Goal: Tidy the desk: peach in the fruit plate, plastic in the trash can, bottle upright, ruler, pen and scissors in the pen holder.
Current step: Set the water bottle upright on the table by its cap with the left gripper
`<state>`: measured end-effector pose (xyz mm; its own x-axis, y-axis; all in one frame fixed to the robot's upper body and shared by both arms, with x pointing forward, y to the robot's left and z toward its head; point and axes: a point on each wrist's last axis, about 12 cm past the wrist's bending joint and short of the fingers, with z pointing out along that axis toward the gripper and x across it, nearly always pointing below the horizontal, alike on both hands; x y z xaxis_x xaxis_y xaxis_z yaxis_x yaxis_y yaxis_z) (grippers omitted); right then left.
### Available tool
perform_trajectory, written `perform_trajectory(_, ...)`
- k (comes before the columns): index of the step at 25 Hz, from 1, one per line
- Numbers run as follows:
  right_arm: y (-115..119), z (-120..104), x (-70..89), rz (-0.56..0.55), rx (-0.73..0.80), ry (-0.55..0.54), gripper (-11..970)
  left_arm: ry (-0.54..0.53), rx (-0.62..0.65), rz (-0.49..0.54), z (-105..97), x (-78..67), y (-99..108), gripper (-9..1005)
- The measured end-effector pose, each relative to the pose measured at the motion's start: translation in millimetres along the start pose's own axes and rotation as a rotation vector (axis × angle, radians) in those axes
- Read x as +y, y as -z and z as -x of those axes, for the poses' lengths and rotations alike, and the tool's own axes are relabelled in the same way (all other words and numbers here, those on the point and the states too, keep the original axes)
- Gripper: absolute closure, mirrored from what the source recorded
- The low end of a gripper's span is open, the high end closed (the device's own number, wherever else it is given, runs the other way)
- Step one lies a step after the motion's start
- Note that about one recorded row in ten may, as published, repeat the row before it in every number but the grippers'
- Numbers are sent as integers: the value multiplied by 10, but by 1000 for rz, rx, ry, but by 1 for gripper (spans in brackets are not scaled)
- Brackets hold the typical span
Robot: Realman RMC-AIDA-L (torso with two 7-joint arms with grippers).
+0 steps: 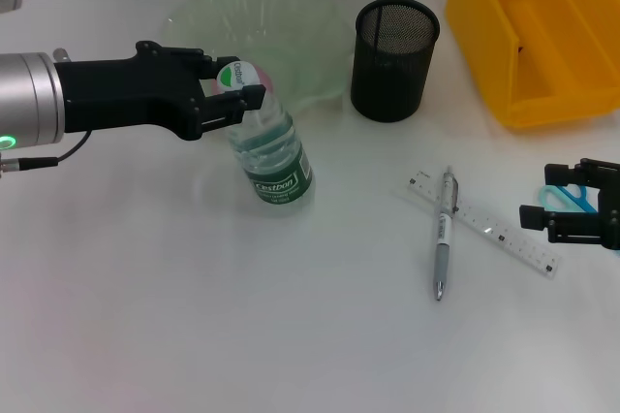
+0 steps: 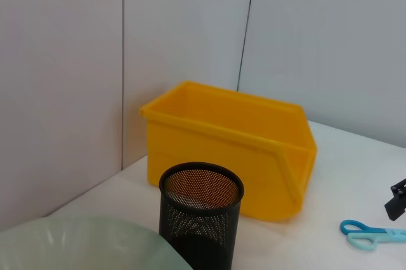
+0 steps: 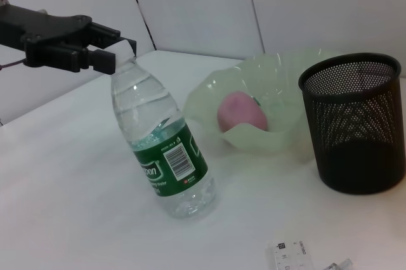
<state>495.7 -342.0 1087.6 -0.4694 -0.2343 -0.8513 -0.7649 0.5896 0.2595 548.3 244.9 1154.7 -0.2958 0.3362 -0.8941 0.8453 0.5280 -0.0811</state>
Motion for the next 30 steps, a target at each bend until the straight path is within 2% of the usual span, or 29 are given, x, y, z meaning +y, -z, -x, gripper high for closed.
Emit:
perform_trajectory(22, -15, 1, -1, 2, 11, 3, 174, -27, -8, -14, 121, 5, -66, 563)
perform_trajectory(30, -16, 3, 3, 7, 12, 4, 179, -17, -6, -21, 100, 19, -86, 564)
